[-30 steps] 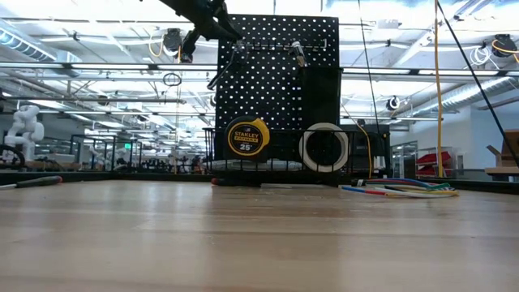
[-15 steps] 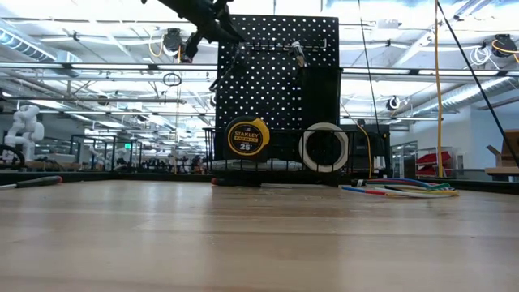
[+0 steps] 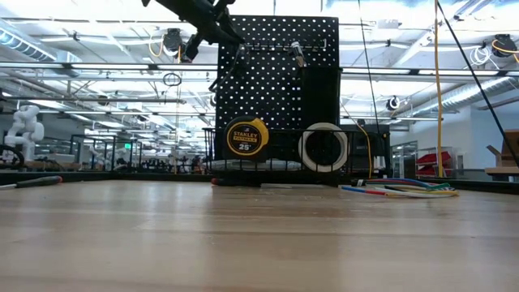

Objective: Hang tools onto peg board
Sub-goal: Hang the safety glasses on the pegboard

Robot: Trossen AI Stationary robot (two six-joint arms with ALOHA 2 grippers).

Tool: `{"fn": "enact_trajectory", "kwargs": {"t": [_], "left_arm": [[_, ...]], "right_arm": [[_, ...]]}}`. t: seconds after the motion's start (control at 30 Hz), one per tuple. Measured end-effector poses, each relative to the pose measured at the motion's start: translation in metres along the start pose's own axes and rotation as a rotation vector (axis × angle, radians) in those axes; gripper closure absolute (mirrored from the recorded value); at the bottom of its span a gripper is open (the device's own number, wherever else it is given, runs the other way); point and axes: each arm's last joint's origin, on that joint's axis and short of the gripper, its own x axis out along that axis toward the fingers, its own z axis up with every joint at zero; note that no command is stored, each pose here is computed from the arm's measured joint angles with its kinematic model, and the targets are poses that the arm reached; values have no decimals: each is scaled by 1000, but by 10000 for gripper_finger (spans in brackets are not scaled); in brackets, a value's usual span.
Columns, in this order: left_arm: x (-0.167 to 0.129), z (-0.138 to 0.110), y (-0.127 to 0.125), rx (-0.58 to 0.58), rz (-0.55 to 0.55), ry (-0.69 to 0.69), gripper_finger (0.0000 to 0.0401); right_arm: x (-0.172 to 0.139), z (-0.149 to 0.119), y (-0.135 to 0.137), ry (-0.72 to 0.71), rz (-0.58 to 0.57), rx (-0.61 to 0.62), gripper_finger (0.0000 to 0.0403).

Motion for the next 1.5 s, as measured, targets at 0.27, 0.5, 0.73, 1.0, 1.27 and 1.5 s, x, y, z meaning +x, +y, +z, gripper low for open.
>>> {"fn": "enact_trajectory", "kwargs": {"t": [0.27,0.5,0.73,1.0,1.27,1.5], "left_arm": [[0,-1,0,-5,-3,12,381],[2,-2,1,-30,2,17,381],[1,-4,-2,-29,8,15,391],[0,-8,-4,-20,10,31,393],[1,-7,-3,5,-20,45,384],[4,-7,-1,24,-35,52,338]], "right_arm": [[0,0,0,0,0,-1,140],[0,0,0,0,0,-1,140],[0,0,0,1,0,-5,140],[0,-4,0,10,1,-1,140],[0,-6,3,16,77,18,140],[0,-6,3,17,102,23,140]]}}
